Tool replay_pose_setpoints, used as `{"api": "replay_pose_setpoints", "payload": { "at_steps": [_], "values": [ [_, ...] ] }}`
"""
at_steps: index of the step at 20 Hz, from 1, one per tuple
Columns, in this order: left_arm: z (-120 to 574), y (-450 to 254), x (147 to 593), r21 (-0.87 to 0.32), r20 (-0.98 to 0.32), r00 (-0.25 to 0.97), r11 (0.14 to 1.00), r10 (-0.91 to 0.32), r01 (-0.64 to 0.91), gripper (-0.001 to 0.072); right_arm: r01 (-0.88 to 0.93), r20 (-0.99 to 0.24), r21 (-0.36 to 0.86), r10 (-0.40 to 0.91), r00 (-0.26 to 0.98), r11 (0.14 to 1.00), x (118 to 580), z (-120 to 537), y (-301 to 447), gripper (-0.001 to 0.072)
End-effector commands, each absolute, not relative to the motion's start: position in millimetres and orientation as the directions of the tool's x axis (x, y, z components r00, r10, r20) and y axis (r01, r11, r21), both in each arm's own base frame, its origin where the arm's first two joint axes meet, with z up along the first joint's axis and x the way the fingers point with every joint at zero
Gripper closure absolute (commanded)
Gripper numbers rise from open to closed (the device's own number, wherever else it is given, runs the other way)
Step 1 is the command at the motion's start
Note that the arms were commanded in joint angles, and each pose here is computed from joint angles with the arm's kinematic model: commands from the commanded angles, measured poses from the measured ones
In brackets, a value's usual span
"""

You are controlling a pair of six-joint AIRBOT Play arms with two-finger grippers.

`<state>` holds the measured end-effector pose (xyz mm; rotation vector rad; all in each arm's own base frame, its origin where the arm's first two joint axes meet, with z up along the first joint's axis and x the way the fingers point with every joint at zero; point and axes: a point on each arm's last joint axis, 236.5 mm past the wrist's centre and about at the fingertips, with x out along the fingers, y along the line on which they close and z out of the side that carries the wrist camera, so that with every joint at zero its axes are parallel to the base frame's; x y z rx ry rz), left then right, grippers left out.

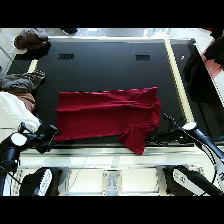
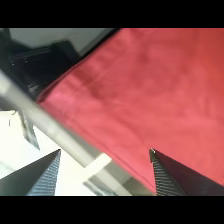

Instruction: Fold the shirts.

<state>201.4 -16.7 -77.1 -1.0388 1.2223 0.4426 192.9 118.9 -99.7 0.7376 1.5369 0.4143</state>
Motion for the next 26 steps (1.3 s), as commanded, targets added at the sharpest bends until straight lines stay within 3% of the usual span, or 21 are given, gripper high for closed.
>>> {"api": "replay_pose_setpoints", "payload": {
  "at_steps": [1,5,16,18,20,21,22,23,24,25,26],
  "values": [
    [-94,-21,188,-0.379,-0.923,0.295,0.448,-0.247,-0.81,0.0218,0.194,-0.731,0.673,0.682,0.025,0.713,192,-97,123,0.0702],
    [-90,-12,207,-0.433,-0.902,0.377,0.425,-0.212,-0.795,0.0245,0.195,-0.729,0.674,0.684,0.023,0.712,192,-96,123,0.0701],
    [-99,7,203,-0.375,-0.926,0.348,0.437,-0.145,-0.818,0.0246,0.195,-0.729,0.675,0.684,0.025,0.712,192,-96,123,0.0701],
    [-103,3,210,-0.395,-0.919,0.359,0.423,-0.165,-0.815,0.0372,0.196,-0.728,0.675,0.685,0.024,0.711,192,-96,123,0.0701],
    [-105,1,218,-0.416,-0.909,0.374,0.423,-0.181,-0.805,0.0372,0.198,-0.725,0.678,0.688,0.027,0.708,193,-95,124,0.0702],
    [-108,2,219,-0.413,-0.911,0.372,0.419,-0.181,-0.808,0.0406,0.199,-0.722,0.681,0.691,0.028,0.704,193,-95,125,0.0701],
    [-108,3,220,-0.413,-0.91,0.374,0.418,-0.177,-0.809,0.0538,0.2,-0.721,0.683,0.693,0.027,0.703,193,-94,125,0.0701],
    [-107,3,222,-0.421,-0.907,0.384,0.414,-0.175,-0.807,0.0606,0.199,-0.719,0.684,0.694,0.025,0.701,192,-94,125,0.0702],
    [-103,4,225,-0.432,-0.902,0.397,0.416,-0.171,-0.8,0.0618,0.195,-0.715,0.688,0.699,0.018,0.699,192,-91,126,0.0702],
    [-95,7,231,-0.447,-0.892,0.422,0.444,-0.161,-0.777,0.0693,0.18,-0.704,0.7,0.711,0.005,0.691,191,-84,128,0.0702],
    [-80,10,241,-0.47,-0.874,0.463,0.496,-0.147,-0.73,0.0695,0.156,-0.696,0.709,0.718,-0.001,0.688,193,-75,130,0.0703]
  ]
}}
